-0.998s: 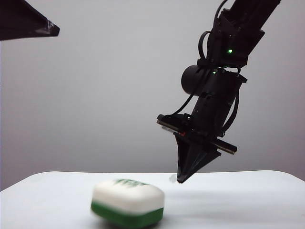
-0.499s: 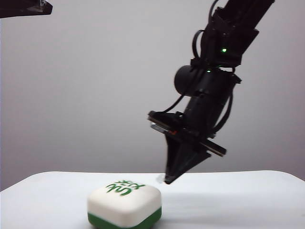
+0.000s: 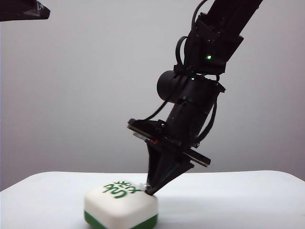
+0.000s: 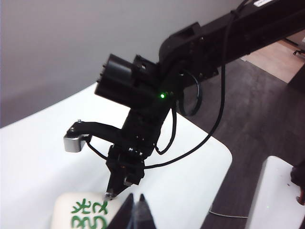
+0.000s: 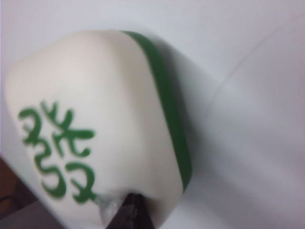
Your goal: Move the foam mahjong from the right side of the table to the left side of the table.
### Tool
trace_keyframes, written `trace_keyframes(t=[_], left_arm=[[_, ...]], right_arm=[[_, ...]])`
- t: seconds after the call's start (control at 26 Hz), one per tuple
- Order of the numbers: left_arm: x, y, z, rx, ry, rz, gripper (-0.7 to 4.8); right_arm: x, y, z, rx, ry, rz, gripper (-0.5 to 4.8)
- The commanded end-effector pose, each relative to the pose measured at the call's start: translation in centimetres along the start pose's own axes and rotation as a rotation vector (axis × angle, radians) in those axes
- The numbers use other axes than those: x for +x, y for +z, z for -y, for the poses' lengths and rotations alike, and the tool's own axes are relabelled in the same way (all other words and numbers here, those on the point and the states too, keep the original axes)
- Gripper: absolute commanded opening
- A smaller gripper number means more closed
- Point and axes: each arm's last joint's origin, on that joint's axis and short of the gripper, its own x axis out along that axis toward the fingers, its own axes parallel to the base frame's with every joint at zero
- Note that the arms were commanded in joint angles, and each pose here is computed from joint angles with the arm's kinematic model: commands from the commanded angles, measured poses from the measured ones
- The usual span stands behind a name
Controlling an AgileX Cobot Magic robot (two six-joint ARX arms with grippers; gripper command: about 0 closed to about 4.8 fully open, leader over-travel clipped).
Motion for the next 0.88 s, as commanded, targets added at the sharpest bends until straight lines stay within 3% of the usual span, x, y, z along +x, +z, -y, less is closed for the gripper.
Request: trace_keyframes(t=[0.04,0.31,0.42,0.88], left_arm=[[-0.2,0.2,0.3,0.010,-0.008,0.008,-0.05],[-0.7,0.4,0.9,0.038,-0.005,0.029,-0.05],[-1.1,0.6,1.4,0.056,-0.004,0.043,-0.05],[-1.5,0.4,1.9,0.055,-0.007,0.042,-0.05]], right_arm=[[0.2,-0.4,-1.1,0.040,0.071,-0.042,-0.05],[1.5,-0.9,-3.7,0.017,0.097,-0.073,-0.05],[2.0,-0.6,-4.9,0.003,0.089,-0.024,-0.05],[-1.7,-0.8,-4.3,-0.027,-0.040,0.006,-0.05]])
